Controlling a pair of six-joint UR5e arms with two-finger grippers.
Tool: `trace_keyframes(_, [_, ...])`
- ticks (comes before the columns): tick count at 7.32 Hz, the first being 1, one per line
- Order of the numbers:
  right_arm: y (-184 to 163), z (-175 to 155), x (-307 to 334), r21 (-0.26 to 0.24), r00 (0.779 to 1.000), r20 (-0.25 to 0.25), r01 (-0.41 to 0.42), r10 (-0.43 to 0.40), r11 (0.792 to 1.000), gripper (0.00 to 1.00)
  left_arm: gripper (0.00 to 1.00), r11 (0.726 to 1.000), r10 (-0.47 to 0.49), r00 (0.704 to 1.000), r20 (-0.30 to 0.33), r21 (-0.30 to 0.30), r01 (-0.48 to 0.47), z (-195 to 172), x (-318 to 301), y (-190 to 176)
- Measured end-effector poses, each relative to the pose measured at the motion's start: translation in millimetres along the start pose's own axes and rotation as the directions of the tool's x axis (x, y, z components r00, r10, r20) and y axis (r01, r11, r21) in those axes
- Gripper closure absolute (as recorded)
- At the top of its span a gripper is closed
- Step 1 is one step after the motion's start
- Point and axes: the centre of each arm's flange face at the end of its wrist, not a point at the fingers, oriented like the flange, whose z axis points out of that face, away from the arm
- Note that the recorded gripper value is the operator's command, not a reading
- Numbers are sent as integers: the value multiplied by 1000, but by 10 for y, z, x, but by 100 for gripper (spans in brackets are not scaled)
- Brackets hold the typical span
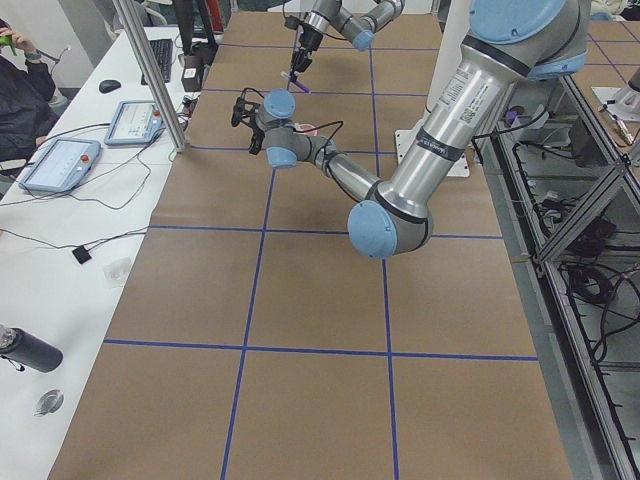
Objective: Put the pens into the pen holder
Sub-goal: 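Lift the purple marker toward the cup with the right gripper while the left withdraws, then drop the purple marker into the cup by opening the right gripper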
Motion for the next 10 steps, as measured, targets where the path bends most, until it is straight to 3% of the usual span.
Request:
trace_keyframes(2, [358,258,-262,156,1000,19,5,-8,988,100,0,999,-33,999,7,-39,34,-456,-317,-402])
trace_keyframes(4, [680,558,-377,238,1000,27,-5,-1,971,100,0,998,-30,999,19,-46,31,-565,-493,-468])
trace_keyframes(6, [869,753,-447,281,1000,27,-12,5,960,100,0,998,-31,999,35,-51,32,-568,-647,-424])
trace_keyframes(9, [1002,862,-436,273,1000,17,-5,0,962,100,0,998,-2,999,51,-59,5,-546,-795,-355])
trace_keyframes(10, [1072,898,-424,262,1000,11,0,-3,965,45,0,998,2,999,53,-60,2,-539,-808,-350])
